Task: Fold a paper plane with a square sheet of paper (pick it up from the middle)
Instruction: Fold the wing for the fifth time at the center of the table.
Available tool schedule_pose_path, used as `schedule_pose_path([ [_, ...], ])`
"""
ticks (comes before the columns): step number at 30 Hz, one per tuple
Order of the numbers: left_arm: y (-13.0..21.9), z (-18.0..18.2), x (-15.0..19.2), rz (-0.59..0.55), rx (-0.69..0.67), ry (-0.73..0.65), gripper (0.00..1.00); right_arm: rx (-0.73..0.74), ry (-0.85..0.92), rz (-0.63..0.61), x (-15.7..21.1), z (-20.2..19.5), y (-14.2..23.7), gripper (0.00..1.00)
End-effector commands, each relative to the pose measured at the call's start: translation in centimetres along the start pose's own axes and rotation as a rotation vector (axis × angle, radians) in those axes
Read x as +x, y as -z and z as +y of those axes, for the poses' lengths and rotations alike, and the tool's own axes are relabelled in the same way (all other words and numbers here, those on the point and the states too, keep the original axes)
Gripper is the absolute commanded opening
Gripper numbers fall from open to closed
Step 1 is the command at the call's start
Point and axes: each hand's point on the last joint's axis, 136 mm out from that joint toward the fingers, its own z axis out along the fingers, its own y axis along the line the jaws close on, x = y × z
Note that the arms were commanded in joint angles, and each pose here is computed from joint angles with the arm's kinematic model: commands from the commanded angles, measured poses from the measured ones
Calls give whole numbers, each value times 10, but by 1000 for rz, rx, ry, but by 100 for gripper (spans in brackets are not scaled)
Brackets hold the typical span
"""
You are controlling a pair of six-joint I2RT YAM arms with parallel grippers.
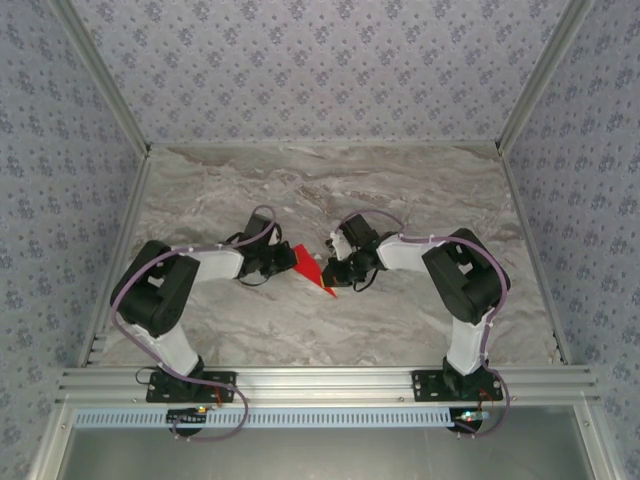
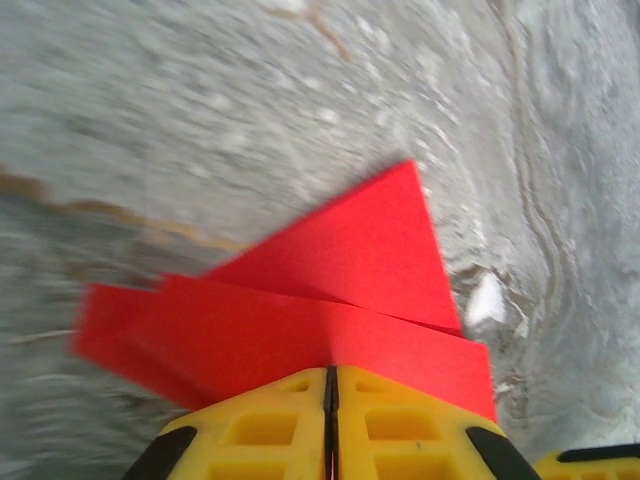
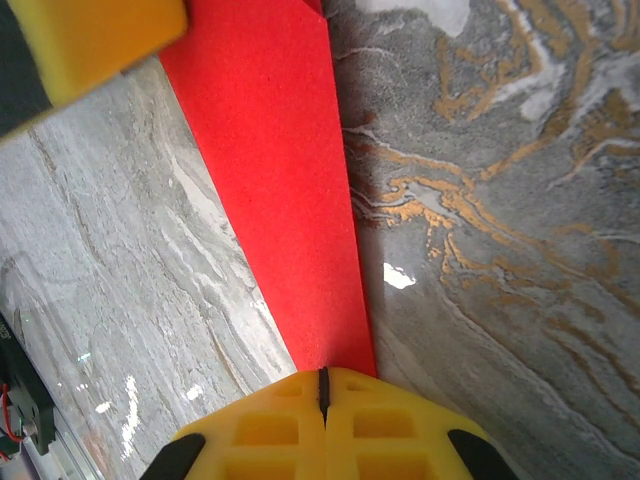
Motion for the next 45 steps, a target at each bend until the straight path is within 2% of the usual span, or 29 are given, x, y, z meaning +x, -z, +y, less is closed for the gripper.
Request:
schedule_pose_path([
  [1, 17, 43, -12, -46, -153, 29, 11, 307, -127, 209, 72, -83, -18, 0],
  [5, 33, 40, -26, -87, -136, 32, 11, 306, -127, 211, 72, -82, -19, 0],
  [13, 49, -28, -15, -122, 71, -70, 12, 303, -119, 214, 72, -79, -21, 0],
  [18, 30, -67, 6, -84, 158, -123, 12, 304, -123, 220, 74, -80, -21, 0],
  [24, -7, -82, 22, -7, 215, -114, 11, 303, -123, 220, 74, -80, -22, 0],
  [28, -23, -71, 27, -6, 214, -81, 11, 306, -126, 224, 76, -80, -22, 0],
  [32, -28, -45, 30, -41, 155, -43, 11, 323, -128, 235, 80, -84, -21, 0],
  [37, -23, -6, 29, -102, 87, 34, 10, 356, -137, 257, 87, -92, -21, 0],
  [45, -2, 40, 4, -192, 33, 117, 10, 431, -154, 295, 98, -106, -21, 0],
])
